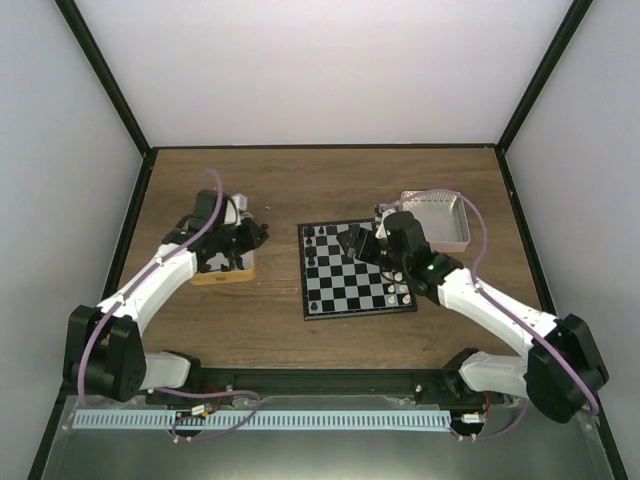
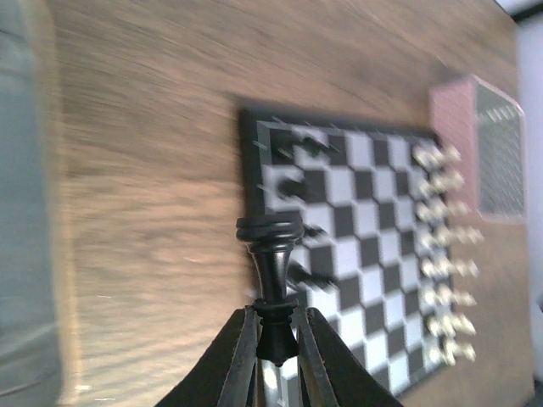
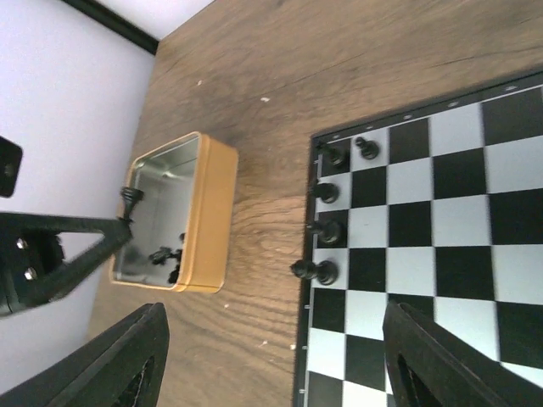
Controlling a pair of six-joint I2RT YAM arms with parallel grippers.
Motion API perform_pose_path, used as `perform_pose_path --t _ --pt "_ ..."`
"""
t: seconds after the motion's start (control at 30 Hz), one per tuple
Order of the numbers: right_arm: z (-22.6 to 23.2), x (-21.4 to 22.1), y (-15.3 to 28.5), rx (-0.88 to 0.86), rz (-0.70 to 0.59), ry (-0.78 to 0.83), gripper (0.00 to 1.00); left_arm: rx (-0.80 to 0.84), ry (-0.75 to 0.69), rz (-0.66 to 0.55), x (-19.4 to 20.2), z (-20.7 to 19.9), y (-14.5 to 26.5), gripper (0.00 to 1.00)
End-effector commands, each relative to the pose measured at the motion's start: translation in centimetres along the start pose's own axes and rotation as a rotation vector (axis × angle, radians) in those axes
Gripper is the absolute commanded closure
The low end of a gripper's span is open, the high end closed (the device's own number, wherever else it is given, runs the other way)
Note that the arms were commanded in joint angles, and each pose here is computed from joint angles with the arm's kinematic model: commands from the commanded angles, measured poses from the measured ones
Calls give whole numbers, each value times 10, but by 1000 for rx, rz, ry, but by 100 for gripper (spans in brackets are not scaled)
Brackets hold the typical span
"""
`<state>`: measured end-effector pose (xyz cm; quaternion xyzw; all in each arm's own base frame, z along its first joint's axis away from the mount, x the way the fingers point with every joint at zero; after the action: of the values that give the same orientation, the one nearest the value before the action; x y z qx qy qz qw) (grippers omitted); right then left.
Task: Set up the chess pieces on the board
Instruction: Place the chess piece on the chessboard.
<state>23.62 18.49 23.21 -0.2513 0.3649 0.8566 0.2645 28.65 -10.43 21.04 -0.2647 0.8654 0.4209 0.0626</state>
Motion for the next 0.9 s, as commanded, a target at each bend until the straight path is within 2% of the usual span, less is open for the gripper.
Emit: perform_pose_path --t 0.0,0.13,0.27,0.5,0.6,0.87 --pt "28 -25 0 -268 68 24 28 174 -236 74 24 -47 0 85" --pt "32 -32 -1 -340 103 27 24 295 -385 81 44 -78 -1 85" --pt "34 -31 -2 -396 140 16 23 412 -457 115 56 -95 -1 85" --pt "35 -23 -7 -479 204 -21 25 520 -567 162 72 -113 4 85" --pt "36 -22 -11 -506 231 -27 29 552 -591 181 75 -117 6 85" --pt "31 -14 -16 -520 263 -70 56 586 -628 203 80 -118 11 85"
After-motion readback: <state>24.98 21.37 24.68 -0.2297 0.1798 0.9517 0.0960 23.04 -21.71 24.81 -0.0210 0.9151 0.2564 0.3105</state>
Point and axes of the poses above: each gripper's point midway between its finger pads, its own y axis back along the fingers, its own z axis along the line the jaws close on, x = y × z, the point moved 9 cm from there along y, back along the fingers, and after that the axes turned 5 degrees about y, right-handed, at the moved point
